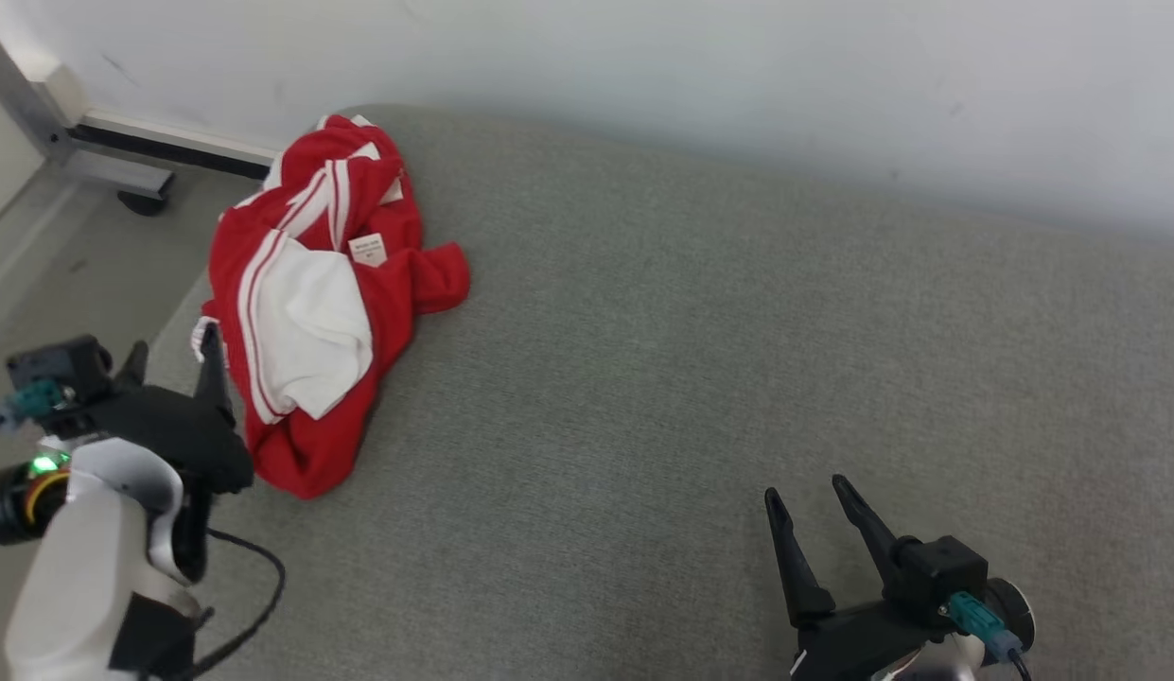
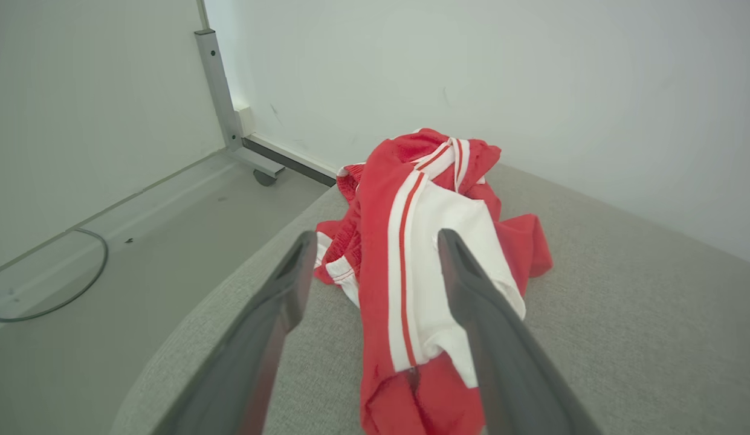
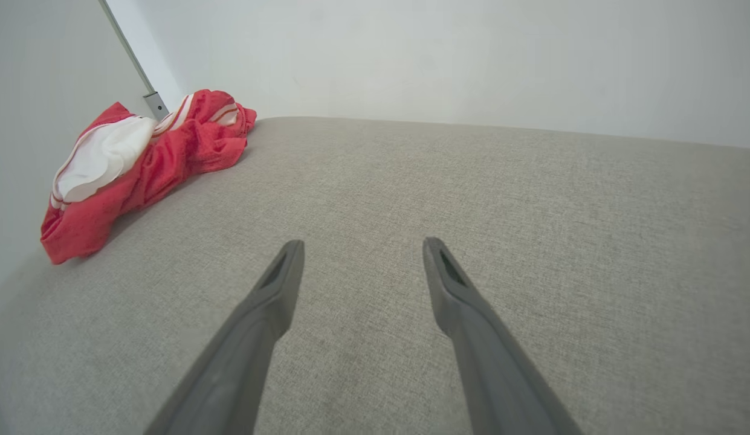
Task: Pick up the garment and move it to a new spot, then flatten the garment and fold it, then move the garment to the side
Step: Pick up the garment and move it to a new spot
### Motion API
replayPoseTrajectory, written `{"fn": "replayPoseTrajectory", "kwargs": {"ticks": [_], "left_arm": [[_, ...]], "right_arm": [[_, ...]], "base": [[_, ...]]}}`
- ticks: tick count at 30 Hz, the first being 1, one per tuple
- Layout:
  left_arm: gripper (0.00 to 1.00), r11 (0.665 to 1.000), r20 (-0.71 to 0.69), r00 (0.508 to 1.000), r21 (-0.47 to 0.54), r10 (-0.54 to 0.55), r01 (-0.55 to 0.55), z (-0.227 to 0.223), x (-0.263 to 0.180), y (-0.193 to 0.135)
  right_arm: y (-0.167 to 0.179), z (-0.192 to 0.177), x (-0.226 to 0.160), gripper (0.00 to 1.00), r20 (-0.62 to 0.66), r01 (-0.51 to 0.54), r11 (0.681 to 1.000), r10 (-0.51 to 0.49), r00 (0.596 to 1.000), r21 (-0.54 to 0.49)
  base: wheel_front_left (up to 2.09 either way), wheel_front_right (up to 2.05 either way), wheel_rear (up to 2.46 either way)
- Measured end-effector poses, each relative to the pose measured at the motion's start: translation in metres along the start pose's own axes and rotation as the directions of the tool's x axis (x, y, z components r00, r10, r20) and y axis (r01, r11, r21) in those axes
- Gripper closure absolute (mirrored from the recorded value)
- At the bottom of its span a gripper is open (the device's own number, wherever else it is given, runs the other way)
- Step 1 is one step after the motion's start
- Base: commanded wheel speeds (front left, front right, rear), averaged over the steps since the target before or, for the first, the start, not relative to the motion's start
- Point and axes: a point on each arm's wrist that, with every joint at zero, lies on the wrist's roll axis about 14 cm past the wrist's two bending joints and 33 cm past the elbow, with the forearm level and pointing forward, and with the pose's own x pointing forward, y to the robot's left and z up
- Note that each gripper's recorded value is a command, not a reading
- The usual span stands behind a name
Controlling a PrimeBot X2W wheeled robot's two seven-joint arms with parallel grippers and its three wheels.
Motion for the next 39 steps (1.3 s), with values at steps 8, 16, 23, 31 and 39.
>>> {"fn": "replayPoseTrajectory", "kwargs": {"ticks": [8, 16, 23, 31, 39], "left_arm": [[0.0, 1.0, -0.143, 0.99, 0.019, 0.012, -0.009, -0.017, 0.051, -0.009], [0.0, 1.0, -0.305, 0.952, 0.013, 0.03, -0.027, -0.064, 0.079, -0.023], [1.0, 0.997, -0.434, 0.899, 0.072, 0.058, -0.03, -0.096, 0.085, -0.026], [1.0, 0.993, -0.355, 0.933, 0.114, 0.051, -0.011, -0.048, 0.088, -0.018], [1.0, 0.983, -0.176, 0.984, 0.172, -0.036, 0.067, 0.056, 0.079, -0.032]], "right_arm": [[-0.034, -0.011, -0.009, 0.0, -0.036, 0.088, 0.996, -0.088, 0.996, 0.006], [-0.068, -0.024, -0.027, 0.0, -0.074, 0.194, 0.981, -0.192, 0.979, 0.024], [-0.08, -0.034, -0.038, 0.0, -0.097, 0.241, 0.969, -0.236, 0.967, 0.047], [-0.069, -0.028, -0.036, 0.0, -0.065, 0.217, 0.972, -0.212, 0.975, 0.086], [-0.056, -0.013, -0.04, 0.0, 0.0, 0.193, 0.973, -0.195, 0.981, 0.129]], "base": [[0.0, 0.0, 0.0], [0.0, 0.0, 0.0], [0.0, 0.0, 0.0], [0.0, 0.0, 0.0], [0.0, 0.0, 0.0]]}}
